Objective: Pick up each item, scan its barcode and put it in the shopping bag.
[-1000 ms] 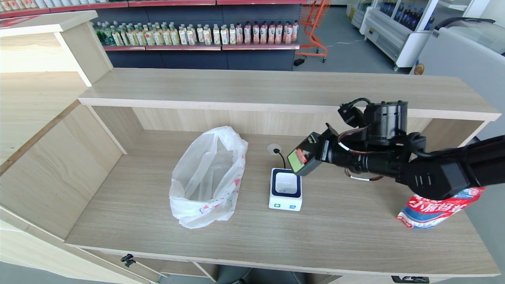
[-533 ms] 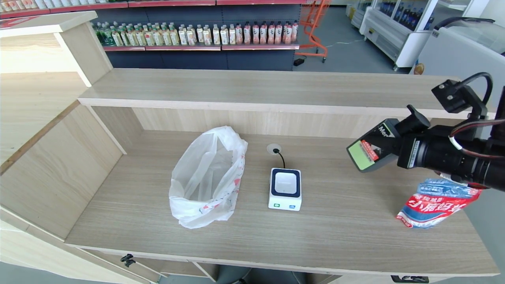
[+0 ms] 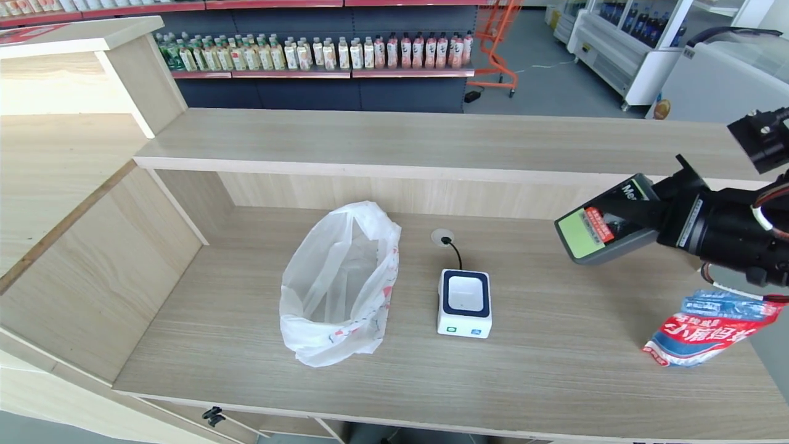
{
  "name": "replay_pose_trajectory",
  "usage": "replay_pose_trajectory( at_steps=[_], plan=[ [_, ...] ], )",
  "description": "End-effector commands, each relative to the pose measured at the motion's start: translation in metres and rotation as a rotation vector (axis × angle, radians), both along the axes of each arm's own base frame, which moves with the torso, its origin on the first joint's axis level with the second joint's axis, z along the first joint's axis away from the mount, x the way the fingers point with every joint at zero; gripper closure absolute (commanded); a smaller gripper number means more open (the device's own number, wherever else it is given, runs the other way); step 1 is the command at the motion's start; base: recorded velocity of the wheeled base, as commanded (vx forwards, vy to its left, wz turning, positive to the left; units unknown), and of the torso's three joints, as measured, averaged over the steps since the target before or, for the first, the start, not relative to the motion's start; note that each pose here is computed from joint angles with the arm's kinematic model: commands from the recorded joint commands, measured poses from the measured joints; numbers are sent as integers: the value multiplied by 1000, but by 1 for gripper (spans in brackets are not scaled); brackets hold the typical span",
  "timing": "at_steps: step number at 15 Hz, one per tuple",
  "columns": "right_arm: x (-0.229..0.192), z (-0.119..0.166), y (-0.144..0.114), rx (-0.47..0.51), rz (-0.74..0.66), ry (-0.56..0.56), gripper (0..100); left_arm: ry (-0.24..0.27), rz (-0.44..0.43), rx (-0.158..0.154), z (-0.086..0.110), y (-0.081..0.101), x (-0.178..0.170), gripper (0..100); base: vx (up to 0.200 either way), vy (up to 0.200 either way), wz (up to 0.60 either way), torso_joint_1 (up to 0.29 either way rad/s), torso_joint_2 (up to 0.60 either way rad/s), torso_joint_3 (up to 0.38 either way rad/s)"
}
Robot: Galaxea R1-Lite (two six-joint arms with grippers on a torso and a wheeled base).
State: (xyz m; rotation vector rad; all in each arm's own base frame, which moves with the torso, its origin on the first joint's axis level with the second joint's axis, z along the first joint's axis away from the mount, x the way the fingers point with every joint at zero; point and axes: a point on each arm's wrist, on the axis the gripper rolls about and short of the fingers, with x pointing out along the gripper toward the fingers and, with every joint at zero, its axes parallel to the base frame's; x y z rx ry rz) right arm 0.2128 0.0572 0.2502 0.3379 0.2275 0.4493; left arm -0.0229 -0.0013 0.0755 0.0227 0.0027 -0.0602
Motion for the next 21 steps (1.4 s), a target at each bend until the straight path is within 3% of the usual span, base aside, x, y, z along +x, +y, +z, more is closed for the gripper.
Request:
replay_pose_trajectory(
  at_steps=[1, 4, 5, 10, 16, 21],
  plan=[
    [11, 2, 9, 7, 33, 33, 100, 0, 0, 0, 0, 0, 0, 0, 0, 200, 0, 2, 7, 2],
    [27, -18, 21, -22, 60, 114, 100, 1, 0, 2, 0, 0, 0, 0, 0, 67, 0, -1, 1, 1],
    [39, -35, 28, -81, 78, 181, 100, 0, 0, 2, 0, 0, 0, 0, 0, 0, 0, 0, 0, 0],
    [79, -73, 72, -171, 186, 271, 100, 0, 0, 2, 0, 0, 0, 0, 0, 0, 0, 0, 0, 0],
    [127, -114, 132, -199, 319, 160, 100, 0, 0, 2, 0, 0, 0, 0, 0, 0, 0, 0, 0, 0],
    [154, -144, 178, -288, 436, 27, 100, 0, 0, 2, 0, 0, 0, 0, 0, 0, 0, 0, 0, 0]
  ],
)
